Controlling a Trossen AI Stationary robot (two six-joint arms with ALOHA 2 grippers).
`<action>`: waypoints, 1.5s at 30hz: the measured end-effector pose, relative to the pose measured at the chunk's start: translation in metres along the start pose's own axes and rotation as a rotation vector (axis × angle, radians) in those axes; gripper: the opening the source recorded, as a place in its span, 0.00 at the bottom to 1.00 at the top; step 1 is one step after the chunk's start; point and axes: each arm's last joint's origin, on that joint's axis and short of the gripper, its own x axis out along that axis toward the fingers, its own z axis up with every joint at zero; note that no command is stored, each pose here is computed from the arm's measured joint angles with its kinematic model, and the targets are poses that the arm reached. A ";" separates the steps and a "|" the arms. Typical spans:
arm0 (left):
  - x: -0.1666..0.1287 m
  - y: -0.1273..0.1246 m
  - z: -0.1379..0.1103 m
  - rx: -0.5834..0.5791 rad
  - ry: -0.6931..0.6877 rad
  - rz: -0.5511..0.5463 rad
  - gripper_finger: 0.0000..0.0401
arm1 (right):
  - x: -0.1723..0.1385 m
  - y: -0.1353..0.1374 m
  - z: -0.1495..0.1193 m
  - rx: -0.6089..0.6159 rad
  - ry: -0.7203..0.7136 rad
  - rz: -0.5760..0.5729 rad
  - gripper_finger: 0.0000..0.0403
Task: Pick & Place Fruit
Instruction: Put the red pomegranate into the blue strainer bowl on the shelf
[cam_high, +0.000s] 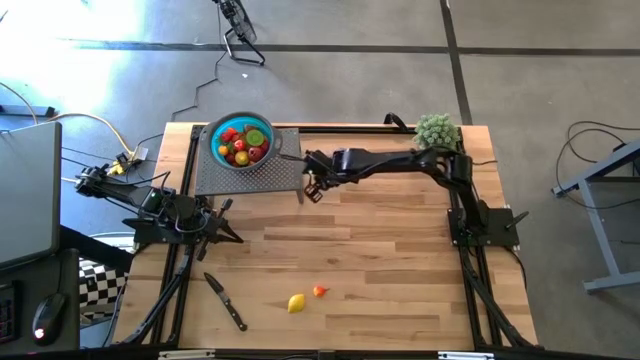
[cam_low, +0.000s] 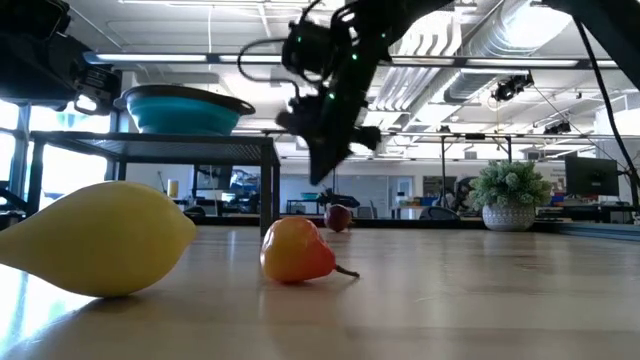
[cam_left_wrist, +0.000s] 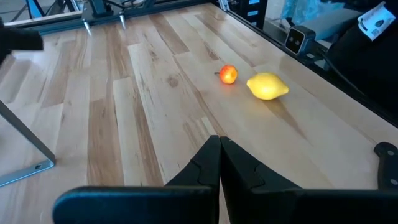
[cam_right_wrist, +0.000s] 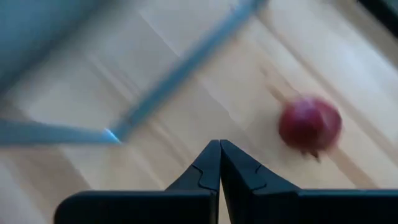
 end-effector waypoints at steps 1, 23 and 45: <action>0.000 0.000 0.000 0.000 0.000 0.000 0.00 | -0.002 0.002 0.003 -0.009 -0.032 0.017 0.00; 0.000 0.000 0.000 -0.008 -0.004 0.000 0.00 | 0.027 -0.026 0.015 0.065 0.011 0.047 0.00; 0.000 0.000 0.000 -0.024 -0.002 0.000 0.00 | 0.045 -0.049 -0.003 0.171 0.123 -0.249 0.01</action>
